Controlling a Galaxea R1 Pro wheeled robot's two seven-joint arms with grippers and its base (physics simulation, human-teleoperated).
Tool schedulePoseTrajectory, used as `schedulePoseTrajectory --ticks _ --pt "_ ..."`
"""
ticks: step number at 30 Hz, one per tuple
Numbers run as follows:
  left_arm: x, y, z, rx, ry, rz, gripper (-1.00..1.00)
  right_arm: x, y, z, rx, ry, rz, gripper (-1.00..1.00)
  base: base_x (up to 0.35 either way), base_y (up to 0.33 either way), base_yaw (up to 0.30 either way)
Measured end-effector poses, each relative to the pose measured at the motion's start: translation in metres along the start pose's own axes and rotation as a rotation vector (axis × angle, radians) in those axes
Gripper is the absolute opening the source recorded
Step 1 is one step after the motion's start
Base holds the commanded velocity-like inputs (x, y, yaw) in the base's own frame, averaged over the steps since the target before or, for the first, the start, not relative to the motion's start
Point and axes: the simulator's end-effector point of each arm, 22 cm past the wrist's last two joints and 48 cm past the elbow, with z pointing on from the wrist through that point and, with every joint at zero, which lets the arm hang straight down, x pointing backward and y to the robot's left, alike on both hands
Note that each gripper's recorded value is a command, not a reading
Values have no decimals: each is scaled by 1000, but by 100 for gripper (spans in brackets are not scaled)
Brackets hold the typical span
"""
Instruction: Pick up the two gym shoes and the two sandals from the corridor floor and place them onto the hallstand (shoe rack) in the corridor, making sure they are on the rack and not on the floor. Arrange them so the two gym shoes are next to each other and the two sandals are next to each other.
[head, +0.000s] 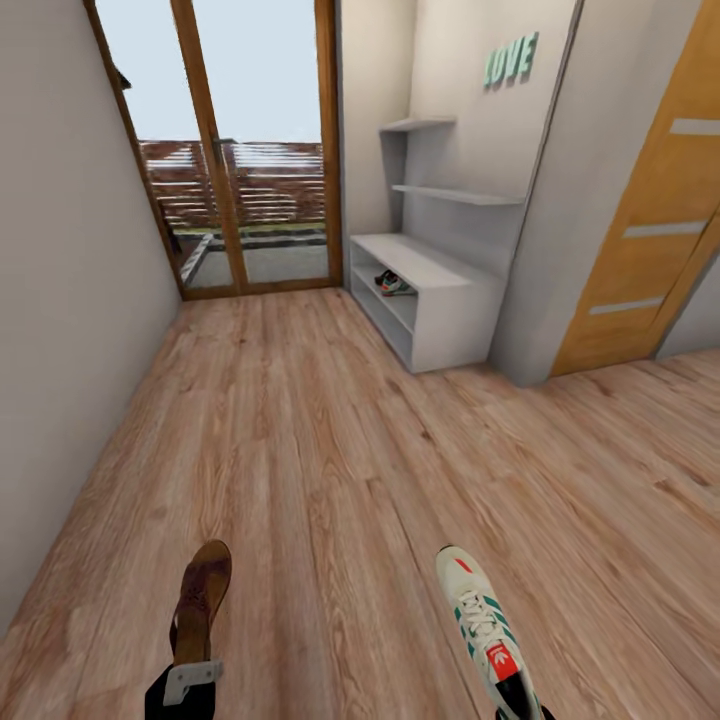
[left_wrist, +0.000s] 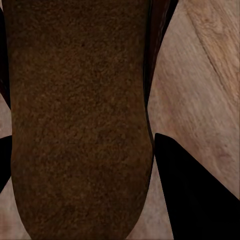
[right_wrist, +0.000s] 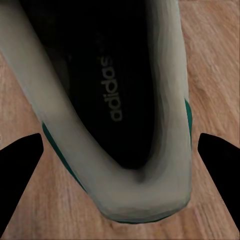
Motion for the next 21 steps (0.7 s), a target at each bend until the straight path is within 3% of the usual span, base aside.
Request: schedulePoseTrajectory --ticks 15,21 --pt "0 1 0 -2 -1 -2 -100 -1 0 0 -2 -3 -2 -100 339 0 18" --pt "-1 1 0 -3 -1 -3 -100 -1 0 0 -4 -2 -4 -100 325 100 0"
